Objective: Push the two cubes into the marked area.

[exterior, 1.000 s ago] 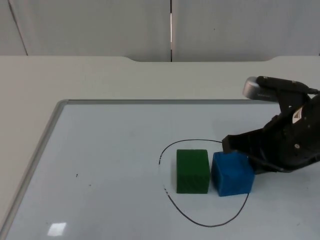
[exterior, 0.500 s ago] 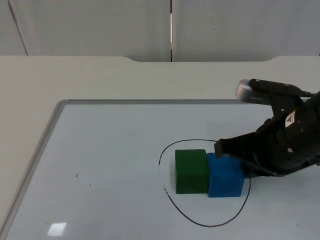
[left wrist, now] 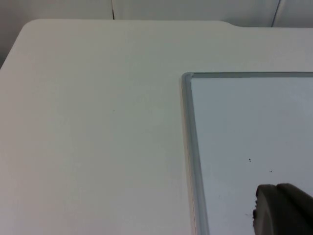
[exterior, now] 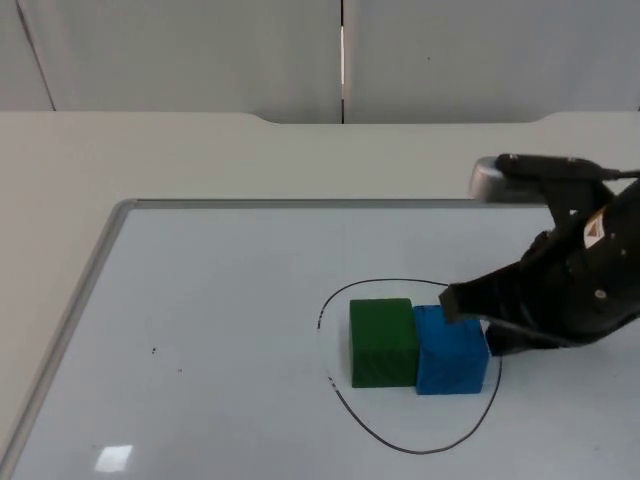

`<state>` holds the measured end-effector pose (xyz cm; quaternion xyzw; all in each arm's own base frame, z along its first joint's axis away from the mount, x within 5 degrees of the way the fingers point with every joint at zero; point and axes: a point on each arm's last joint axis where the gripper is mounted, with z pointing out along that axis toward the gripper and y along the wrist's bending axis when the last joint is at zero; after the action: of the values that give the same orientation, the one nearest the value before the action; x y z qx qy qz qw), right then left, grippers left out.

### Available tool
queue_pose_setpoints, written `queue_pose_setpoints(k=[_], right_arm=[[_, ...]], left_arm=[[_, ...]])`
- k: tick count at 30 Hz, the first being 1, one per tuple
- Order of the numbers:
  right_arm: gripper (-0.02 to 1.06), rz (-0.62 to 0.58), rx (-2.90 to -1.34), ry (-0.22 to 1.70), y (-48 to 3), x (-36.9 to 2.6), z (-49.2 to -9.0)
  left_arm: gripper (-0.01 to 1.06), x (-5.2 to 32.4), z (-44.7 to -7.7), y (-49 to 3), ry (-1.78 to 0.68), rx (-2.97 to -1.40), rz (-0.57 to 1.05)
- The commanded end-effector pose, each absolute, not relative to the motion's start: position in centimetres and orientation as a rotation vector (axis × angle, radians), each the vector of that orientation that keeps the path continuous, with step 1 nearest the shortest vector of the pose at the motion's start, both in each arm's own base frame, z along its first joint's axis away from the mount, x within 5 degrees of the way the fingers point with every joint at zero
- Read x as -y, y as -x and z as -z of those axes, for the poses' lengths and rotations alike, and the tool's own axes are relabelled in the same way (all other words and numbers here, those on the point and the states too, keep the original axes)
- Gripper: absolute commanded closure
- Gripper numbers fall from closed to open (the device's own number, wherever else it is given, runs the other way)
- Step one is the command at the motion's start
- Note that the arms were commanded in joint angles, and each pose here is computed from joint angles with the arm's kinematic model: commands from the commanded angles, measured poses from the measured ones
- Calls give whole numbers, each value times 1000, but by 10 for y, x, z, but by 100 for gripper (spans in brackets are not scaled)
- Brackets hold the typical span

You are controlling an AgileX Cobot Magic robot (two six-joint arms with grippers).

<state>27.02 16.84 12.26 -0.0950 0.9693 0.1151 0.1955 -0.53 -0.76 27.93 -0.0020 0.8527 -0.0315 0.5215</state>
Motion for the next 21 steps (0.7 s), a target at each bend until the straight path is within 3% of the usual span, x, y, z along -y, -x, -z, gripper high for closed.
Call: queue_pose_setpoints(k=[1,12,21], right_arm=[[104,-310,-2672,308,-269,-162,-142],[104,-313,-2368,439,-239,-139,-250],[104,-381,-2113,416,-186,-108,-328]], left_arm=[[105,7,-278,5,12,-2041,72],[105,7,-278,5,12,-2041,72],[105,7,-278,5,12,-2041,72]])
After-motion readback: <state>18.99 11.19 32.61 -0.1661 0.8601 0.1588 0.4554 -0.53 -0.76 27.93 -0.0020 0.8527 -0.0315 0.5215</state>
